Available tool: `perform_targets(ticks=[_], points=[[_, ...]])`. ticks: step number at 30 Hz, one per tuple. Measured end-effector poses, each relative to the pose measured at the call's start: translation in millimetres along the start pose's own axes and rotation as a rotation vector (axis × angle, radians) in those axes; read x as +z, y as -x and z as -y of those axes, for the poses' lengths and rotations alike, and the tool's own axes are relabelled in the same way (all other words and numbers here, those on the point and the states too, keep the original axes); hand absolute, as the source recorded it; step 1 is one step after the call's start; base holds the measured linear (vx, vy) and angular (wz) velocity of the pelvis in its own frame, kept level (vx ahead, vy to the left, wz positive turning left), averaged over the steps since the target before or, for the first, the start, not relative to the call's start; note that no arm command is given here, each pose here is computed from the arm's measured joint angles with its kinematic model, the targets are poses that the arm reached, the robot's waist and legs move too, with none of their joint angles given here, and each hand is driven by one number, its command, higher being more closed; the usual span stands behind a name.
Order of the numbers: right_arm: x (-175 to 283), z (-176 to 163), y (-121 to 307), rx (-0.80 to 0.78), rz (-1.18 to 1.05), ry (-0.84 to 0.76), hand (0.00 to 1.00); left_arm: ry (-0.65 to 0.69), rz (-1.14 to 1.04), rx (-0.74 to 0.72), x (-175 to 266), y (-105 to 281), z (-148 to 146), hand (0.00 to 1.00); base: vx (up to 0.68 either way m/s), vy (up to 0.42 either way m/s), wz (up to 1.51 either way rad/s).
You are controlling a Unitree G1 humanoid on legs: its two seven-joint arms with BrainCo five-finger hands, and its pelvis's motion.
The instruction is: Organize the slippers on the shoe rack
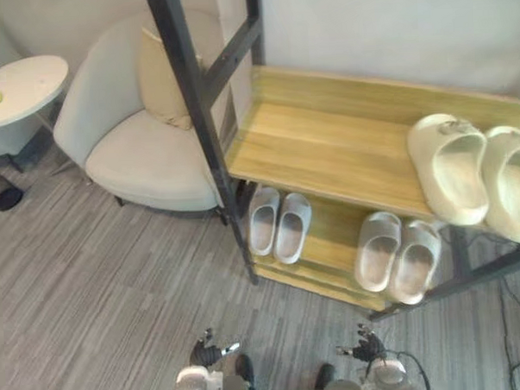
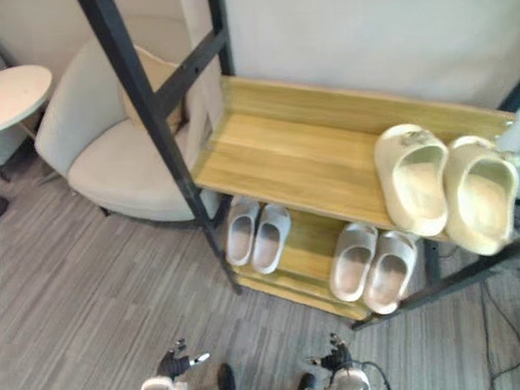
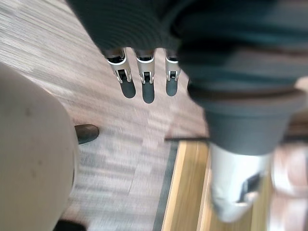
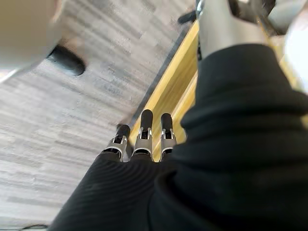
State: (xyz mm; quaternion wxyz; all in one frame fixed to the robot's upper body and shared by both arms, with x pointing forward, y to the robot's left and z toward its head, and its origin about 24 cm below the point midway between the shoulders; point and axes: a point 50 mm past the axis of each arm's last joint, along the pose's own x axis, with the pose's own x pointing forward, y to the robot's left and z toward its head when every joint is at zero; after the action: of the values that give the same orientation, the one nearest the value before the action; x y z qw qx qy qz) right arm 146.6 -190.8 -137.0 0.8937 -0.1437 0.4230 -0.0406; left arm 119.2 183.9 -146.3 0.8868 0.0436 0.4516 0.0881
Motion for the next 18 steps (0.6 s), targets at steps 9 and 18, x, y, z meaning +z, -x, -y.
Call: perform_targets(ticks=[9, 18], points=[[2.7, -10.5, -1.1, 0.04, -0.013, -0.007, 0.0, -0.055, 0.015, -0.011, 7.8, -4.3, -1.3, 0.0, 0.21, 0.024, 0.66], [0.2, -10.3, -1.0, 0.048, -0.02, 0.021, 0.0, -0.005, -0.008, -0.015, 4.3, -2.9, 15.1, 0.0, 0.2, -0.162, 0.68]])
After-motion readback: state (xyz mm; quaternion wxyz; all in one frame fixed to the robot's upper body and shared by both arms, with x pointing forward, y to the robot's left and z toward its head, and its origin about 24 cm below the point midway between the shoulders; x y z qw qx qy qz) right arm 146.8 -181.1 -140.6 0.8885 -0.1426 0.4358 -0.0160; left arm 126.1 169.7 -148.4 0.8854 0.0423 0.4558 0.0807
